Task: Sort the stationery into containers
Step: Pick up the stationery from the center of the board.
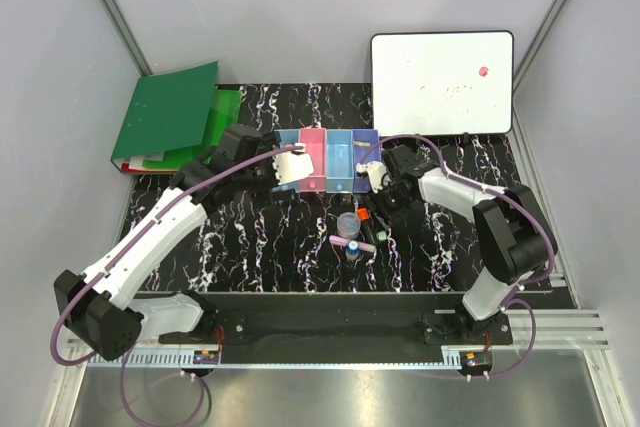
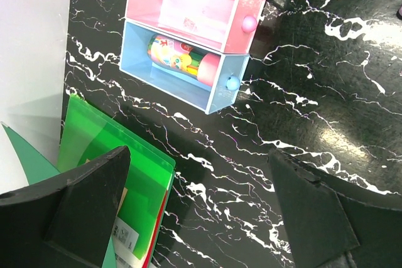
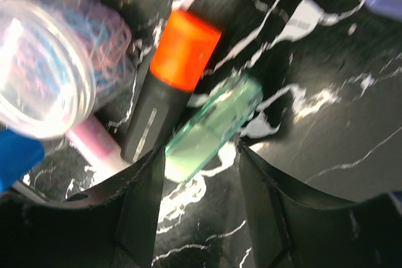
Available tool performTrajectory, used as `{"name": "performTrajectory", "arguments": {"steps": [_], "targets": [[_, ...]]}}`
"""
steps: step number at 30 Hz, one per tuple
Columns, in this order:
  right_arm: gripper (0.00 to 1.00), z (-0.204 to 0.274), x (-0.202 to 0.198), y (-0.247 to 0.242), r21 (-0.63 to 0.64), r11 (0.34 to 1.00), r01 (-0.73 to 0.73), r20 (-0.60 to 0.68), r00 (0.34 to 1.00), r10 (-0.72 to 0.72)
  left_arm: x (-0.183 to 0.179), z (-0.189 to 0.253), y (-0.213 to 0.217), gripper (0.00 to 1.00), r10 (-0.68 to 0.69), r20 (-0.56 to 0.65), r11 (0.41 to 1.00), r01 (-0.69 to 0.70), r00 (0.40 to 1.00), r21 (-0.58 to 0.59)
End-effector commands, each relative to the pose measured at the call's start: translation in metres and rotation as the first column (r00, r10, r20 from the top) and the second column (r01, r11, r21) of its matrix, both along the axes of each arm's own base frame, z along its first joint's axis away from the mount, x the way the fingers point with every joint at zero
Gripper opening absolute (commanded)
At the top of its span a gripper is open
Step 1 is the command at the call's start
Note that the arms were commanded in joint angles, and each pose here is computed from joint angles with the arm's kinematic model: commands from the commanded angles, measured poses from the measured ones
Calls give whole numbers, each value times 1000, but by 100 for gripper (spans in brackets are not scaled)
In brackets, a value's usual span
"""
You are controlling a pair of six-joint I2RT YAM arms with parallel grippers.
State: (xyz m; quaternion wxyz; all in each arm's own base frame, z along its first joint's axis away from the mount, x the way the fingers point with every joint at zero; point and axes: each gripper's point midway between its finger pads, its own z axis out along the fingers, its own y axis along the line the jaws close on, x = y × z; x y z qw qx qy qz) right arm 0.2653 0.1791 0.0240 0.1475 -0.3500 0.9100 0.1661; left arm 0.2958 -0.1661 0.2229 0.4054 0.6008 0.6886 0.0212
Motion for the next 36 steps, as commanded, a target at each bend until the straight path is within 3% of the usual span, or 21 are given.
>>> {"name": "performTrajectory", "arguments": {"steps": [1, 11, 20, 29, 36], "targets": [[58, 10, 24, 18, 61, 998, 20, 45, 999, -22, 11, 26, -6, 99, -11, 77, 1000, 13, 997, -20], [57, -5, 23, 14, 36, 998, 47, 22, 999, -47, 12, 26, -6, 99, -24, 85, 1000, 25, 996, -9], [56, -12, 11, -10, -70, 997, 46, 40, 998, -43, 14, 30, -9, 99, -46, 97, 999, 47, 994, -1], [56, -20, -5, -16, -160, 987, -31, 40, 998, 38, 18, 37, -15, 99, -70, 110, 997, 71, 991, -6], [50, -30, -20, -22, -187, 978, -93, 6, 995, 96, 18, 38, -14, 99, -79, 123, 997, 79, 989, 4]]}}
